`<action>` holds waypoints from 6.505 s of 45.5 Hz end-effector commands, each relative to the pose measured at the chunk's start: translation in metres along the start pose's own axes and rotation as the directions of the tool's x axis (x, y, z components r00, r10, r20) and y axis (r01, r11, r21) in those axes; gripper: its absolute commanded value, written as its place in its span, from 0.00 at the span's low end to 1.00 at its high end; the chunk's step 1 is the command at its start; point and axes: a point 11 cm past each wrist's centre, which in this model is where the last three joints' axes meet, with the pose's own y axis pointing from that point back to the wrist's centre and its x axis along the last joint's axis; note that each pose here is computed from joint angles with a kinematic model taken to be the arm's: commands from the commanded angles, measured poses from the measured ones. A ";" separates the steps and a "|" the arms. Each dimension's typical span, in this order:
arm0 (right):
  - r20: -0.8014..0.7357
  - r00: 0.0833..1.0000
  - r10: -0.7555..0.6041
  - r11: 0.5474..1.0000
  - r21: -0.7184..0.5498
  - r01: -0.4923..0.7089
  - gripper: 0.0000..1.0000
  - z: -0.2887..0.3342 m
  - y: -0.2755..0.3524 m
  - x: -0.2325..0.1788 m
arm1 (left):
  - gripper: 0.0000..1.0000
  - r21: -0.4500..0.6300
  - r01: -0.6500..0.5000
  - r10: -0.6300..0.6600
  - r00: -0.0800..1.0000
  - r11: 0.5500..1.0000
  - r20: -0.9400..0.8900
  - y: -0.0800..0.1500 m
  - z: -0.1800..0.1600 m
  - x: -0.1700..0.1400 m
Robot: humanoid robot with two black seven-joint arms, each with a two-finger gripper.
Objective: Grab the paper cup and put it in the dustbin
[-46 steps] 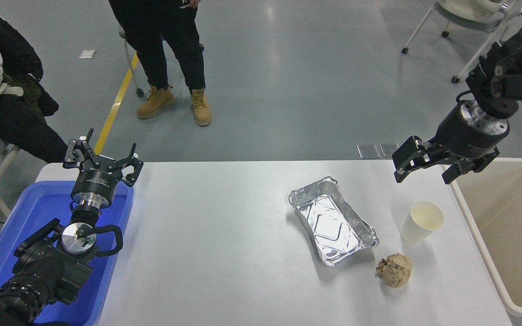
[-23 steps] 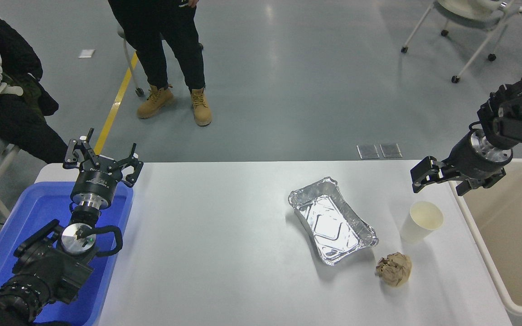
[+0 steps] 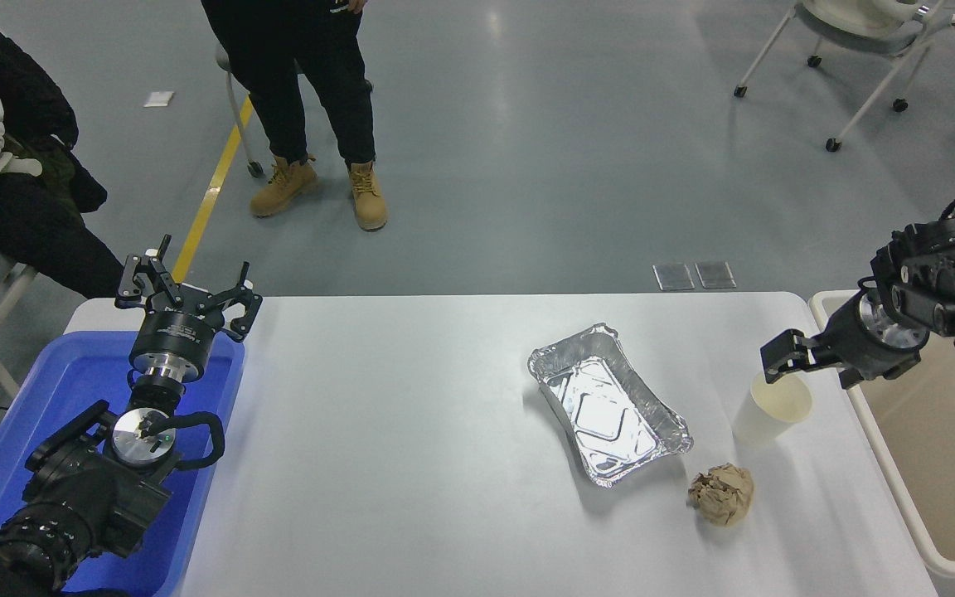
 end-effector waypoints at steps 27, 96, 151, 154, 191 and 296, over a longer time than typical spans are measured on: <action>-0.055 0.992 0.114 0.993 -0.003 -0.115 0.46 0.012 -0.037 -0.017 | 0.99 -0.001 -0.001 0.001 1.000 1.000 0.001 0.000 0.001 0.000; -0.068 0.978 0.196 0.977 0.100 -0.189 0.00 -0.033 0.205 0.059 | 0.99 0.000 0.000 0.000 1.000 1.000 -0.001 0.000 0.000 0.000; 0.114 0.970 0.216 0.973 0.058 -0.223 0.00 0.033 0.230 0.050 | 0.99 0.000 -0.001 0.001 1.000 1.000 0.000 0.000 0.000 0.000; 0.161 0.951 0.262 0.964 0.008 -0.267 0.00 0.062 0.212 0.053 | 0.99 -0.001 -0.001 0.001 1.000 1.000 0.001 0.000 0.001 0.000; 0.293 0.617 0.731 0.654 -0.558 -0.510 0.00 0.217 0.009 -0.051 | 0.99 0.000 0.000 0.000 1.000 1.000 -0.001 0.000 0.000 0.000; 0.125 0.931 0.344 0.938 -0.005 -0.346 1.00 -0.044 0.207 0.067 | 0.99 0.000 -0.001 0.001 1.000 1.000 0.000 0.000 0.000 0.000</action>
